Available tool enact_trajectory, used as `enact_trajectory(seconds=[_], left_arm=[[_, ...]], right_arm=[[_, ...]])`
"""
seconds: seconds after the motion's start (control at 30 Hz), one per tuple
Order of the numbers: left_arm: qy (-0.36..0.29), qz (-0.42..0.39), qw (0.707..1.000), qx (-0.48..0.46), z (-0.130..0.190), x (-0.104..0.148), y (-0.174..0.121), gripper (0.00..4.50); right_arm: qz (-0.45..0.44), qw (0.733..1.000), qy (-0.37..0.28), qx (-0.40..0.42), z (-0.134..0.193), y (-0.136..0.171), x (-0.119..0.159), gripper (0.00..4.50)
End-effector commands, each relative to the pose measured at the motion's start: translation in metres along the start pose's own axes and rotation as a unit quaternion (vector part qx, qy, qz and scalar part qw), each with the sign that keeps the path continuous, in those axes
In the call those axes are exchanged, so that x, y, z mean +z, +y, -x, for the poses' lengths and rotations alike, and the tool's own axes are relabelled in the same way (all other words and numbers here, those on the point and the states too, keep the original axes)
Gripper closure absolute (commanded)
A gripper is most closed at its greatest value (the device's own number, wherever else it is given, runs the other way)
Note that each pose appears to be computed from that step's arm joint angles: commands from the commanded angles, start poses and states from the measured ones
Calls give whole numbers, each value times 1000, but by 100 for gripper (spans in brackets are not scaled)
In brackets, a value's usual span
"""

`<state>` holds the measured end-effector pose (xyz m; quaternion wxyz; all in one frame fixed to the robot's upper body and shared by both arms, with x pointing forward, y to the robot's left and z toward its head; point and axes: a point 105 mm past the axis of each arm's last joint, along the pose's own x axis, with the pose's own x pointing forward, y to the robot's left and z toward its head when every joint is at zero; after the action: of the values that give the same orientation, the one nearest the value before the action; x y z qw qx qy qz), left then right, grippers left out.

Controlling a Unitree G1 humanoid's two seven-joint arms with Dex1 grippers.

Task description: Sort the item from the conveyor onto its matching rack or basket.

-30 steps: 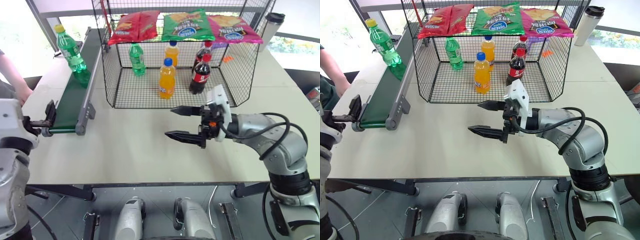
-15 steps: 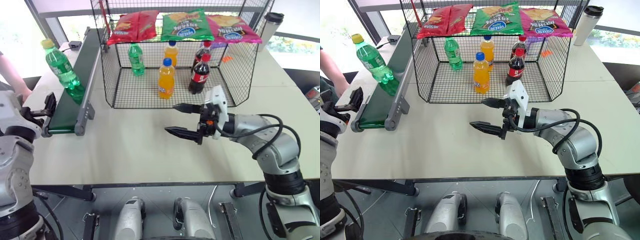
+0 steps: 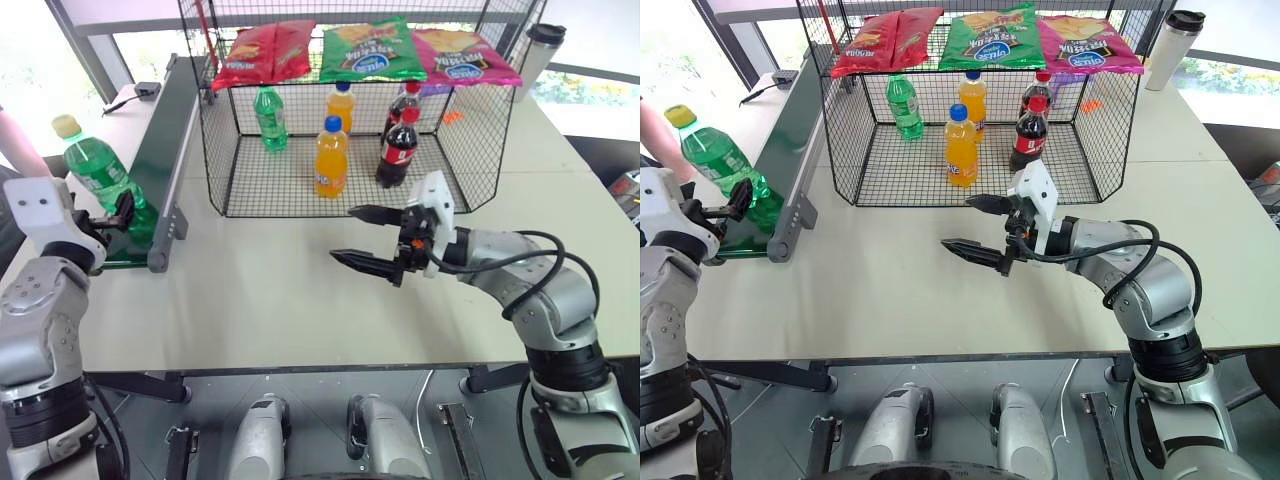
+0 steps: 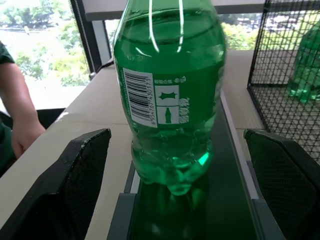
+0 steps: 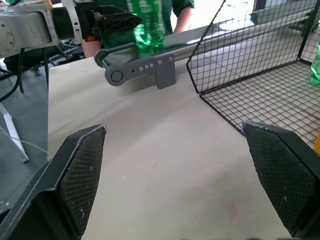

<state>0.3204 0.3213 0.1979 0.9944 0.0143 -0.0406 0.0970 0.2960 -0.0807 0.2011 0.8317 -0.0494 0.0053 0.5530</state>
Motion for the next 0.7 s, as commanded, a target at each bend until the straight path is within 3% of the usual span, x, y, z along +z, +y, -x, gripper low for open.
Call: enact_trajectory(seconds=[0.03, 0.23, 0.37, 0.4, 0.6, 0.7], left_arm=[[-19, -6, 1000, 13, -3, 9, 1, 3], [-19, -4, 1000, 10, -9, 5, -4, 3], [-21, -8, 1000, 5, -11, 5, -9, 158], [-21, -9, 1000, 6, -10, 5, -9, 175], [-26, -7, 1000, 9, -4, 6, -9, 175], [-89, 10, 996, -10, 5, 34, -18, 175]], right_arm=[[20, 999, -23, -9, 3, 0, 12, 0], [21, 999, -21, -18, 4, -1, 12, 0], [22, 999, -19, -27, 6, -4, 11, 0], [22, 999, -20, -30, 6, -5, 11, 0], [20, 999, -20, -39, 7, -8, 11, 0], [18, 998, -26, -47, 9, -12, 13, 0]])
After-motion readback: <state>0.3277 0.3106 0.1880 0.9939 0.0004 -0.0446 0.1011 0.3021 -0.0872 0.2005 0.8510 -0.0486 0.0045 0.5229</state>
